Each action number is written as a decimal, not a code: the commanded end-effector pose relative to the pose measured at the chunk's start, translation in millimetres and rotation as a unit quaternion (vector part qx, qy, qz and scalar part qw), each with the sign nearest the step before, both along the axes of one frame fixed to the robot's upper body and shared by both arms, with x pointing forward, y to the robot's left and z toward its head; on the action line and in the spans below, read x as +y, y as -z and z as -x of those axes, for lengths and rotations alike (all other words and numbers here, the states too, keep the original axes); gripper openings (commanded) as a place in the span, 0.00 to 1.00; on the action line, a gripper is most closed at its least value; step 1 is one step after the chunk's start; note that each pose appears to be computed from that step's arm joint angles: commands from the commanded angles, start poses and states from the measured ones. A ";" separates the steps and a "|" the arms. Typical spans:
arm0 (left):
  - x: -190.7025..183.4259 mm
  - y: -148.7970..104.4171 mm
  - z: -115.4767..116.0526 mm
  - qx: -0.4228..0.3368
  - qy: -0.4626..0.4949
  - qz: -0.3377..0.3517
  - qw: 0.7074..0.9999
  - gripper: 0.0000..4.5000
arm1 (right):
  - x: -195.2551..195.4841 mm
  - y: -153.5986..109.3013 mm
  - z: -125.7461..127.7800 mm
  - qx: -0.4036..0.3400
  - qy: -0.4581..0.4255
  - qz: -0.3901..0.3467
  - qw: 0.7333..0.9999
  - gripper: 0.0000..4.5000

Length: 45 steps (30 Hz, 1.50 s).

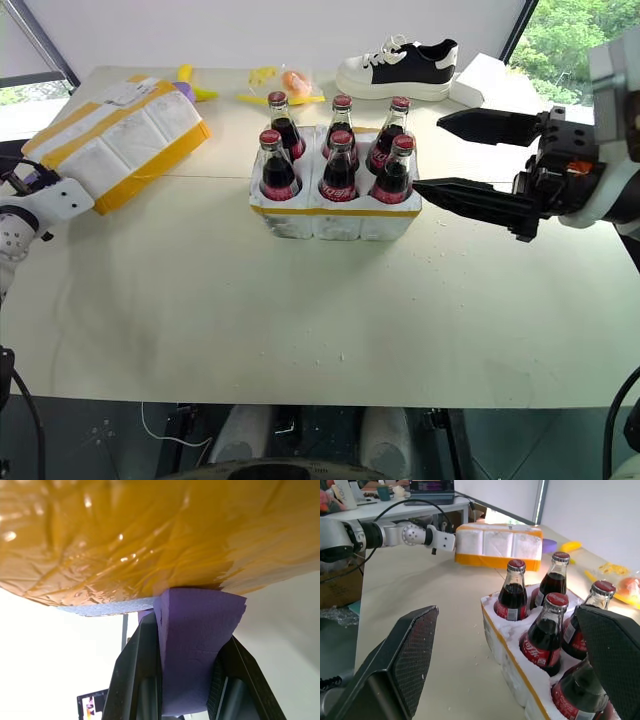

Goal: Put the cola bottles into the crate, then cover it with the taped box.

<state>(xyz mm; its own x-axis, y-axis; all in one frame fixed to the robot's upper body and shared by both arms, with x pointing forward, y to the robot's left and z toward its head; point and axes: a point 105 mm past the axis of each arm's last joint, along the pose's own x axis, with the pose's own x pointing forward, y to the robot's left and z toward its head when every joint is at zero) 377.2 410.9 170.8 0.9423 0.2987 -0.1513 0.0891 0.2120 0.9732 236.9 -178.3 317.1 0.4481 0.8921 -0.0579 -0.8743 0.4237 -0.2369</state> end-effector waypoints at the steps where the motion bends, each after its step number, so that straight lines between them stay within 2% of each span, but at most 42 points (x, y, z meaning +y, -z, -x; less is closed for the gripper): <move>1: -1.4 -44.4 -2.8 -0.059 0.012 0.006 0.998 0.11 | -7.5 -7.9 1.6 -0.008 0.011 0.008 1.000 1.00; 4: -21.0 -82.1 -9.4 -0.115 0.049 0.014 0.992 0.11 | -12.6 -9.7 -2.2 -0.022 0.026 0.017 0.999 1.00; 8: -64.8 -128.6 -18.8 -0.177 0.131 0.096 0.971 0.11 | -16.8 -8.2 -6.6 -0.027 0.035 0.018 0.999 1.00; 10: -91.1 -150.0 -20.7 -0.195 0.182 0.107 0.958 0.11 | -18.8 -6.6 -9.7 -0.033 0.044 0.022 0.998 1.00; 14: -146.4 -176.6 -20.2 -0.199 0.279 0.086 0.935 0.11 | -19.2 -6.1 -10.7 -0.029 0.043 0.015 0.999 1.00; 18: -201.2 -191.0 -12.9 -0.190 0.373 0.070 0.906 0.11 | -20.1 -4.6 -9.8 -0.028 0.046 0.010 0.999 1.00; 22: -234.5 -193.2 -7.4 -0.174 0.428 0.034 0.886 0.11 | -21.9 -2.0 -8.5 -0.026 0.053 0.005 0.998 1.00; 26: -255.6 -183.8 -4.7 -0.147 0.471 -0.023 0.870 0.11 | -23.0 -1.5 -6.3 -0.026 0.059 0.000 0.998 1.00; 32: -268.4 -169.1 -9.3 -0.126 0.499 -0.076 0.854 0.11 | -24.4 0.1 -4.8 -0.028 0.069 -0.006 0.997 1.00; 41: -276.0 -137.4 -14.5 -0.084 0.493 -0.146 0.853 0.11 | -24.4 2.0 -1.0 -0.032 0.077 -0.014 0.996 1.00; 45: -276.7 -125.8 -10.3 -0.081 0.491 -0.149 0.855 0.54 | -24.5 2.9 -0.6 -0.031 0.079 -0.015 0.996 1.00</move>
